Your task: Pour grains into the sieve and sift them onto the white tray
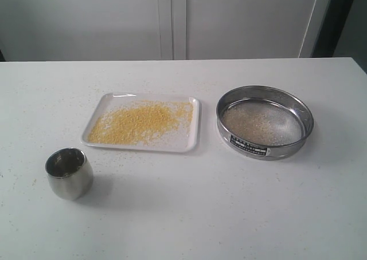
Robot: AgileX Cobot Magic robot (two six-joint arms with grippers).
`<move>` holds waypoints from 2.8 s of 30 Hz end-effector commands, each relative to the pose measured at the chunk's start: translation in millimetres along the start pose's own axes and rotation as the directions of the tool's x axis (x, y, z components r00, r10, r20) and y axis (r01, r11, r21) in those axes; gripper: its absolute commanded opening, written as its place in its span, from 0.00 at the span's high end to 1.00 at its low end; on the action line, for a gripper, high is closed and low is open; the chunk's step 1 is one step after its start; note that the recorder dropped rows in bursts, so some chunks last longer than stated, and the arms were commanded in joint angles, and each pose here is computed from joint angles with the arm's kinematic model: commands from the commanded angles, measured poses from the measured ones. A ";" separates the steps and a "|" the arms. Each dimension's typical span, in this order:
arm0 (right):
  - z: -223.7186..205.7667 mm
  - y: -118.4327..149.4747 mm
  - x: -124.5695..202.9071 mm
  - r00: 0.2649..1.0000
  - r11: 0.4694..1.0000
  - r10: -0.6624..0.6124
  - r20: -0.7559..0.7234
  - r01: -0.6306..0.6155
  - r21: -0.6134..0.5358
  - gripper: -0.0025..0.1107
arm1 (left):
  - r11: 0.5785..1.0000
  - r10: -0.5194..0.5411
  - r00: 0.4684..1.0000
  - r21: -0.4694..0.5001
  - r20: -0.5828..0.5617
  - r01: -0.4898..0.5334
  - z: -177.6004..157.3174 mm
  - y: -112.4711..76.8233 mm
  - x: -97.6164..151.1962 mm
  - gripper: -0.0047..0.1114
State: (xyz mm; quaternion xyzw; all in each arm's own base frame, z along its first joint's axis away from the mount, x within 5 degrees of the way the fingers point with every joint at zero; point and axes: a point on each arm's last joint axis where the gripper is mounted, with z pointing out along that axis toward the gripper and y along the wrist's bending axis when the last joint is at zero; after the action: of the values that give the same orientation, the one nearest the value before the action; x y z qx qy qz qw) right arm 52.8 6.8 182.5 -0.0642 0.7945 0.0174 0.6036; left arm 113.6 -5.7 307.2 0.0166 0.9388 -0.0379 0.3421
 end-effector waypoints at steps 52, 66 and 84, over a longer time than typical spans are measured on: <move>0.3 -1.7 0.3 0.998 0.998 0.059 0.019 -0.059 0.018 0.98 | 1.000 -0.004 1.000 0.005 0.004 0.004 -1.5 -0.5 0.3 0.96; 0.3 -1.7 0.3 0.998 0.998 0.059 0.019 -0.059 0.018 0.98 | 1.000 -0.004 1.000 0.005 0.004 0.004 -1.5 -0.5 0.3 0.96; 0.3 -1.7 0.3 0.998 0.998 0.059 0.019 -0.059 0.018 0.98 | 0.998 0.038 0.975 -0.053 0.220 -0.027 -20.7 0.6 34.2 0.96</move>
State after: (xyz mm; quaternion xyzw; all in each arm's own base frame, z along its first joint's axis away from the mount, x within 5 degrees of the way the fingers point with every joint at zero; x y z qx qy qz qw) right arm 53.1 5.4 183.0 -0.0269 0.7951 0.0355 0.6048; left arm 84.1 -3.8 304.3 0.0201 0.9050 -0.0167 0.4246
